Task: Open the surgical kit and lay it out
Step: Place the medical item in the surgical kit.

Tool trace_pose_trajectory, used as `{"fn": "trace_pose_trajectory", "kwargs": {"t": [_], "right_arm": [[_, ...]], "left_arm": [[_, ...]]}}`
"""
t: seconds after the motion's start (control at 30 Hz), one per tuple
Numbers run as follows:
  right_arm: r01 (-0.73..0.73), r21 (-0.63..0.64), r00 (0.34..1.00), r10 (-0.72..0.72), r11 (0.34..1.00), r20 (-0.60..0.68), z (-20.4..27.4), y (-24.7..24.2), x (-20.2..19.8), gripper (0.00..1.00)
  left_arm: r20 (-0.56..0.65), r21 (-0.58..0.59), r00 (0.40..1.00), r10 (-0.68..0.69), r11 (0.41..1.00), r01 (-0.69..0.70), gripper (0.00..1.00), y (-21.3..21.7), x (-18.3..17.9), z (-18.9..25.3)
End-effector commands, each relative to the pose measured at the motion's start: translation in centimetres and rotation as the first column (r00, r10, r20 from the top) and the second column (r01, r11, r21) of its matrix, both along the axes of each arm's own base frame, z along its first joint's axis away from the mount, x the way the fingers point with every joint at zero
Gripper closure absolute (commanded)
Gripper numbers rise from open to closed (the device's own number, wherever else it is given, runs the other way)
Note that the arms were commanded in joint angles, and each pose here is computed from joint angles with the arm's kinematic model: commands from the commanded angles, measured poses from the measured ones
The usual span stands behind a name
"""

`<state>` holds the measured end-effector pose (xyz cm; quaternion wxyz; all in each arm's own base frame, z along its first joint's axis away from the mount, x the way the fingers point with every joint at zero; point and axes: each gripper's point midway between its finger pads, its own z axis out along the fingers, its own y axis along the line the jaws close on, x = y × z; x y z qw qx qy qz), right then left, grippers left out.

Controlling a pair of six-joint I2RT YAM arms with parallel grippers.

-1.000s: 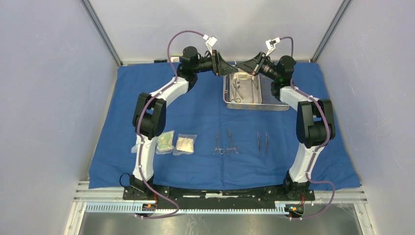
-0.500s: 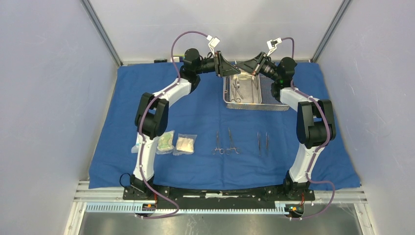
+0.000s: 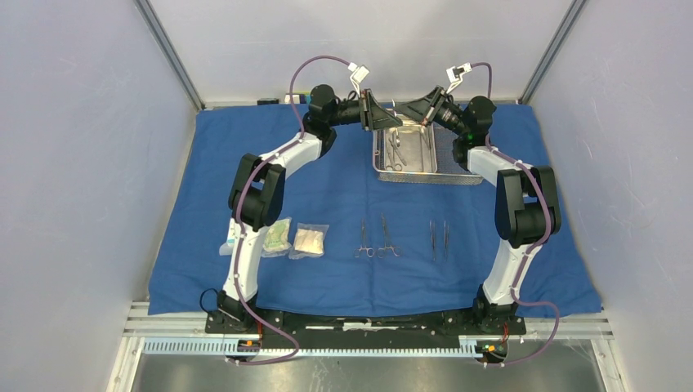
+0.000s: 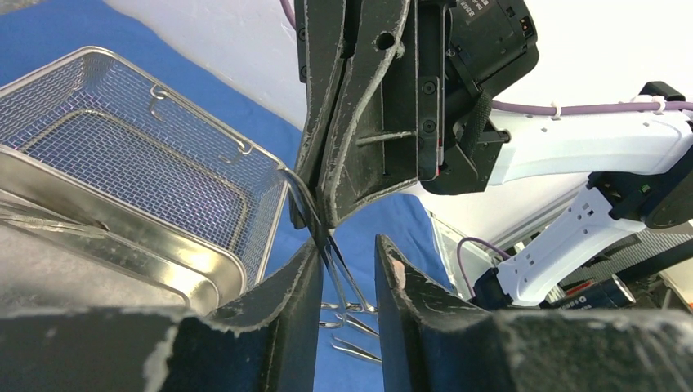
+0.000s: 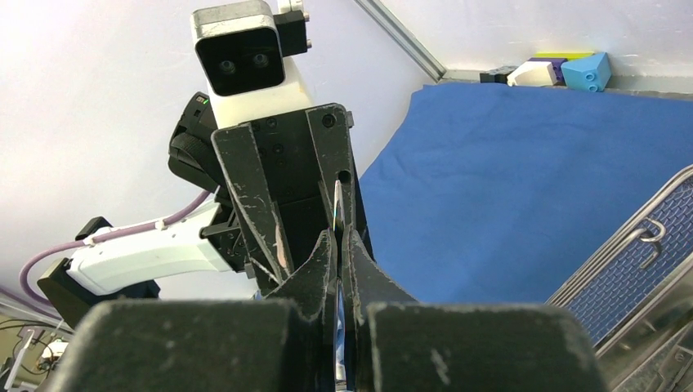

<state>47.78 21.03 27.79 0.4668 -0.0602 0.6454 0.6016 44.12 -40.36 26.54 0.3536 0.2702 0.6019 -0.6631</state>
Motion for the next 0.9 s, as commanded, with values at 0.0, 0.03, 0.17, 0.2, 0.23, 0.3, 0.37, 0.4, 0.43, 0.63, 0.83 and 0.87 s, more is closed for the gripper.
{"fn": "trace_pose_trajectory", "kwargs": {"t": [0.0, 0.03, 0.17, 0.2, 0.23, 0.3, 0.37, 0.4, 0.43, 0.63, 0.83, 0.87], "right_arm": [[0.002, 0.013, 0.996, -0.003, 1.000, 0.086, 2.6, -0.1, -0.9, 1.00], [0.003, 0.012, 0.996, -0.004, 1.000, 0.086, 2.6, -0.1, -0.9, 1.00], [0.000, 0.010, 0.996, -0.001, 1.000, 0.089, 2.7, 0.0, -1.0, 1.00], [0.001, 0.010, 0.996, -0.002, 1.000, 0.087, 2.6, -0.1, -1.0, 1.00], [0.003, 0.009, 0.996, -0.004, 1.000, 0.090, 2.7, -0.1, -1.0, 1.00], [0.002, 0.007, 0.996, -0.003, 1.000, 0.090, 2.6, -0.1, -1.0, 1.00], [0.003, 0.004, 0.996, -0.003, 1.000, 0.095, 2.6, 0.0, -1.0, 1.00], [0.004, 0.000, 0.995, -0.004, 1.000, 0.095, 2.6, -0.1, -1.0, 0.99], [0.005, -0.005, 0.996, -0.005, 1.000, 0.095, 2.5, -0.1, -1.0, 0.98], [0.018, -0.026, 0.995, -0.015, 0.999, 0.103, 2.3, -0.5, -0.7, 0.89], [0.030, -0.077, 0.989, -0.019, 0.997, 0.145, 2.3, -0.9, -0.4, 0.63], [0.035, -0.085, 0.989, -0.022, 0.996, 0.150, 2.3, -1.1, -0.3, 0.60]], "left_arm": [[0.029, -0.032, 0.999, -0.023, 0.999, 0.023, 0.66, -0.3, -0.3, 1.4], [0.031, -0.033, 0.999, -0.023, 0.999, 0.024, 0.67, -0.3, -0.3, 1.4], [0.028, -0.034, 0.999, -0.024, 0.999, 0.025, 0.73, -0.4, -0.2, 1.5], [0.028, -0.034, 0.999, -0.022, 0.999, 0.023, 0.75, -0.4, -0.1, 1.5], [0.024, -0.032, 0.999, -0.022, 0.999, 0.023, 0.77, -0.4, -0.1, 1.4], [0.022, -0.030, 1.000, -0.022, 0.999, 0.023, 0.81, -0.4, 0.0, 1.4], [0.016, -0.026, 1.000, -0.021, 0.999, 0.022, 0.85, -0.4, -0.1, 1.4], [0.011, -0.022, 1.000, -0.020, 1.000, 0.020, 0.88, -0.4, -0.1, 1.3], [0.007, -0.018, 1.000, -0.018, 1.000, 0.018, 0.93, -0.3, 0.0, 1.2], [-0.007, 0.008, 1.000, -0.005, 1.000, 0.005, 0.98, -0.2, -0.2, 1.2], [-0.023, 0.064, 0.999, 0.041, 0.997, -0.039, 0.98, 0.2, -0.1, 1.0], [-0.024, 0.075, 0.998, 0.051, 0.996, -0.049, 0.98, 0.3, 0.0, 0.9]]}}
